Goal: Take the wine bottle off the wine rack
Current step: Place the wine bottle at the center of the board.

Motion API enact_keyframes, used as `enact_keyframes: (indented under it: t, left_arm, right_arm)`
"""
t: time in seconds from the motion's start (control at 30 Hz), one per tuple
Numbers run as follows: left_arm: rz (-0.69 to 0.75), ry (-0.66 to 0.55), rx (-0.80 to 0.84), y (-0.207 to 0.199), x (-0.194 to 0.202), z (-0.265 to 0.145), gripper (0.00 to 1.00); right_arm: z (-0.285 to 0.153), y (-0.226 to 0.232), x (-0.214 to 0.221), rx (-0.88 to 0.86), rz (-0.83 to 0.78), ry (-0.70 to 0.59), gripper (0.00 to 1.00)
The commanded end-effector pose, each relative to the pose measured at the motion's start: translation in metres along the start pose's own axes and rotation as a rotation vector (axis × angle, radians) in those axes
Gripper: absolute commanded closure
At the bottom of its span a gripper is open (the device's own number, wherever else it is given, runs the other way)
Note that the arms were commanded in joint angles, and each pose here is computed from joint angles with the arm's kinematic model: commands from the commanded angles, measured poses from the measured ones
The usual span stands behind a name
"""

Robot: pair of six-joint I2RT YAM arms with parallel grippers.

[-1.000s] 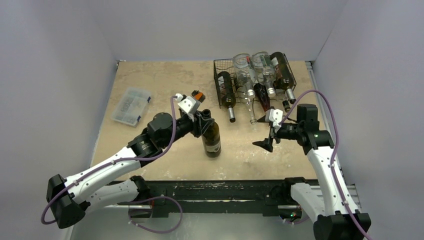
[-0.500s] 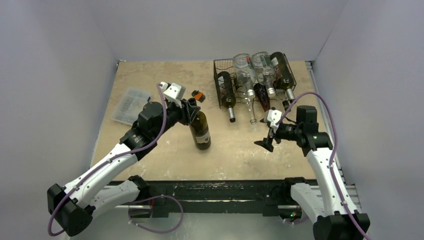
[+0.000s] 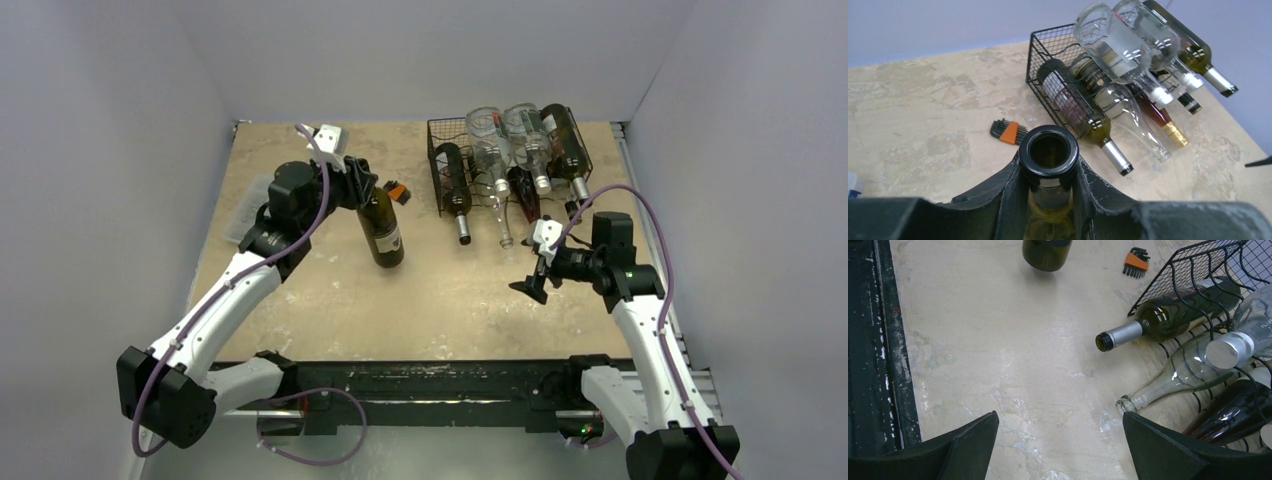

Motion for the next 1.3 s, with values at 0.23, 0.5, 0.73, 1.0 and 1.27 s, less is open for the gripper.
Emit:
enact_keyframes:
  t: [0.23, 0.5, 0.73, 1.0, 1.27]
  left_arm:
    - [0.014, -0.256, -0.02, 0.021, -0.09, 0.028, 1.0]
    - [0.023, -0.282, -0.121, 0.054, -0.106, 0.048, 1.0]
    - [0.04, -0.288, -0.187, 0.081, -0.111, 0.059, 1.0]
    - [0.045, -0.303, -0.235, 0.106, -0.12, 0.07, 1.0]
    - [0.04, -0.309, -0.259, 0.126, -0.125, 0.081, 1.0]
  right_arm:
    - [0.001, -0.01, 0.007, 0.047, 0.014, 0.044, 0.01]
    - [-0.001, -0.029, 0.004, 0.153, 0.091, 0.065, 0.01]
    - [-0.005, -0.053, 0.013, 0.352, 0.188, 0.131, 0.01]
    - [-0.007, -0.066, 0.022, 0.446, 0.253, 0.17, 0.01]
    - [-0.006, -0.067, 0.026, 0.445, 0.255, 0.189, 0.01]
Point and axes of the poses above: each gripper's point midway between its finger pads, its own z axis out along the fingers, its own y axis along the line the jaws close on, x = y × z, the point moved 7 cm from there along -z, back along the fingers, and after that the axes turned 2 degrees about -z, right-handed, at the moved point
